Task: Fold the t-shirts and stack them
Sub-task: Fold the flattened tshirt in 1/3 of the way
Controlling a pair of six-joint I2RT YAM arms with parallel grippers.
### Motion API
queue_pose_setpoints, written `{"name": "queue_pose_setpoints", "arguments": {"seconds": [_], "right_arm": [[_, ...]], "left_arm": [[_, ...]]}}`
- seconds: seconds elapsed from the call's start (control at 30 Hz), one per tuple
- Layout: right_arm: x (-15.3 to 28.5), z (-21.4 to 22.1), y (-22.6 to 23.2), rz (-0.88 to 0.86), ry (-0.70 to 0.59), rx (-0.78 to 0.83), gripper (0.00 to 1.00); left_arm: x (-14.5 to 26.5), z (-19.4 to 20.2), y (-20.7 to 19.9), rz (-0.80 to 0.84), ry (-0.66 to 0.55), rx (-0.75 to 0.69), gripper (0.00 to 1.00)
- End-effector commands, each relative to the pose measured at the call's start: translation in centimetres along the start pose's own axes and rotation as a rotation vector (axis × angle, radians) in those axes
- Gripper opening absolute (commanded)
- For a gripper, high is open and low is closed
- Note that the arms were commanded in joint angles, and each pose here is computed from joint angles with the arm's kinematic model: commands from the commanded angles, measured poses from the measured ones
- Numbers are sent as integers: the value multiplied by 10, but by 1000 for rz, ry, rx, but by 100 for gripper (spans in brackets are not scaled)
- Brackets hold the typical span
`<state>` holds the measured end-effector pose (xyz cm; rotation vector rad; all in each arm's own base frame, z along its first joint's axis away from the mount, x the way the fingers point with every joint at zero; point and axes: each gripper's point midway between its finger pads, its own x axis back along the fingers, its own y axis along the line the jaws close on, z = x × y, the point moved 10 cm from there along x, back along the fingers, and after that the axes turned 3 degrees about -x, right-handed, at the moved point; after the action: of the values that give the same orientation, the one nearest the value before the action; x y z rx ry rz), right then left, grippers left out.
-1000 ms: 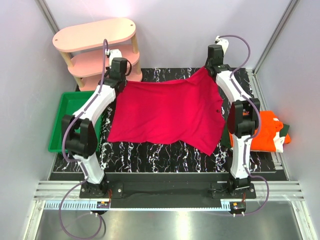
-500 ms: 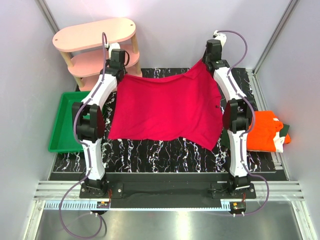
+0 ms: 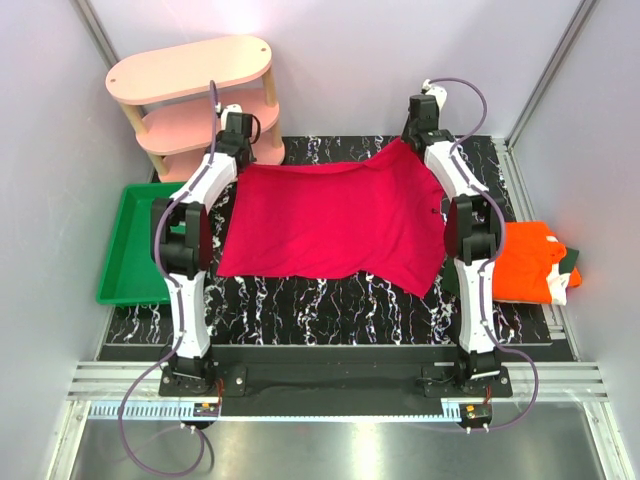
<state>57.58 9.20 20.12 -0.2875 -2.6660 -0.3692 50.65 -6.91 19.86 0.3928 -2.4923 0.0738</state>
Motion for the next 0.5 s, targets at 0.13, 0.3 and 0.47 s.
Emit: {"name": "queue_pose_setpoints", "arguments": {"seconds": [0.13,0.3,0.47], "right_arm": [[50,-22,-5,51,-47,-22,0],[61,-4,-17,84,-17,-42,0],[82,-7,-25,104,-43,-35,0]], "left_arm": [[39,-14,20,-21,-78,42,0],[39,-10,27,-41,-66,57,0],[33,-3,33,-62,-42,60,0]]}}
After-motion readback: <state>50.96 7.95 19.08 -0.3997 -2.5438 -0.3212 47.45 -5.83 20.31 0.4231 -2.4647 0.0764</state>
